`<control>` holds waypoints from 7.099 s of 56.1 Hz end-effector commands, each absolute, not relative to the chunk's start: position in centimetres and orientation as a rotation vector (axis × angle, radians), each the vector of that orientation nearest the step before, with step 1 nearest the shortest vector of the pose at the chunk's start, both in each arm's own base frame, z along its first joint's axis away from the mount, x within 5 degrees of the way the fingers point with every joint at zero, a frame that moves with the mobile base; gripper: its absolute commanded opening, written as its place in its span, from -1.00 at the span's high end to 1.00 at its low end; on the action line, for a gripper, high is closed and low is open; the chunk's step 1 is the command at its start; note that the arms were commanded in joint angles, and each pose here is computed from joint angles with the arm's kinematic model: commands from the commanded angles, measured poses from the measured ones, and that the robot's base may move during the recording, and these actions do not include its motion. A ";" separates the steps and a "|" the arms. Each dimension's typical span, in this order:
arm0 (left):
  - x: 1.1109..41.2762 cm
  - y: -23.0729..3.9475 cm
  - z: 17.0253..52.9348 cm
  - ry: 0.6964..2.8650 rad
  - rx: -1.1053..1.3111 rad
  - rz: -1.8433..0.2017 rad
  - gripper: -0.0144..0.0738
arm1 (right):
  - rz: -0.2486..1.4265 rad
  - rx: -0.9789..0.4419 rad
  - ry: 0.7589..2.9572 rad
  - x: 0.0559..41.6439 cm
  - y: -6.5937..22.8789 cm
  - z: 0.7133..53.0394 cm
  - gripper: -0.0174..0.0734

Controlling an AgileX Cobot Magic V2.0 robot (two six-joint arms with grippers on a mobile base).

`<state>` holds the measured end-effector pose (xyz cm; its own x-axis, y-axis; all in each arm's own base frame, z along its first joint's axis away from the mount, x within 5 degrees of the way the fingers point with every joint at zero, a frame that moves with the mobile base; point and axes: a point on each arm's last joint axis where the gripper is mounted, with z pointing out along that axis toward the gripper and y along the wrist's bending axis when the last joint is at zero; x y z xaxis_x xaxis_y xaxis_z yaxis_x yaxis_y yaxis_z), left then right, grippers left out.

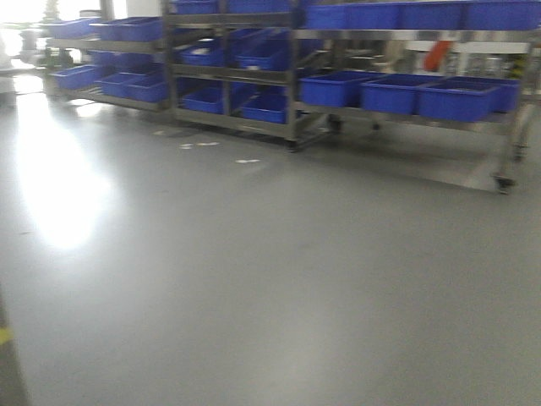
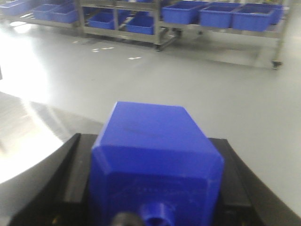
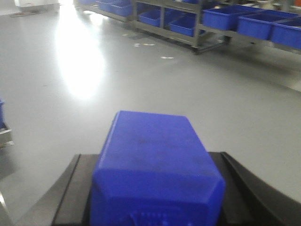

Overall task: Pick and sort blue part to right shelf
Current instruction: 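Drive the base away from the steel shelf holding both parts, then drive the base up to the rack of blue bins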

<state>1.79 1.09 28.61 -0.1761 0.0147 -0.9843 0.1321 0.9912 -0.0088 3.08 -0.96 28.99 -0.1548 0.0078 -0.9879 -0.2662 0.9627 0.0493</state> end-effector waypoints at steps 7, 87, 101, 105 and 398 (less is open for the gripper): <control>1.2 1.1 30.2 1.610 0.115 -0.131 -0.08 | 0.235 -0.222 1.615 3.1 -0.8 30.5 0.33; 1.2 1.2 30.2 1.610 0.116 -0.129 -0.08 | 0.234 -0.221 1.615 3.1 -0.8 30.5 0.33; 1.2 1.2 30.2 1.610 0.116 -0.129 -0.08 | 0.234 -0.221 1.615 3.1 -0.8 30.5 0.33; 1.2 1.2 30.2 1.610 0.116 -0.129 -0.08 | 0.234 -0.221 1.615 3.1 -0.8 30.5 0.33; 1.2 1.1 30.2 1.610 0.115 -0.130 -0.08 | 0.233 -0.222 1.615 3.1 -0.8 30.5 0.33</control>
<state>1.80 1.08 28.59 -0.1764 0.0171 -0.9842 0.1325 0.9912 -0.0066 3.08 -0.98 28.97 -0.1572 0.0058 -0.9875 -0.2640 0.9633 0.0477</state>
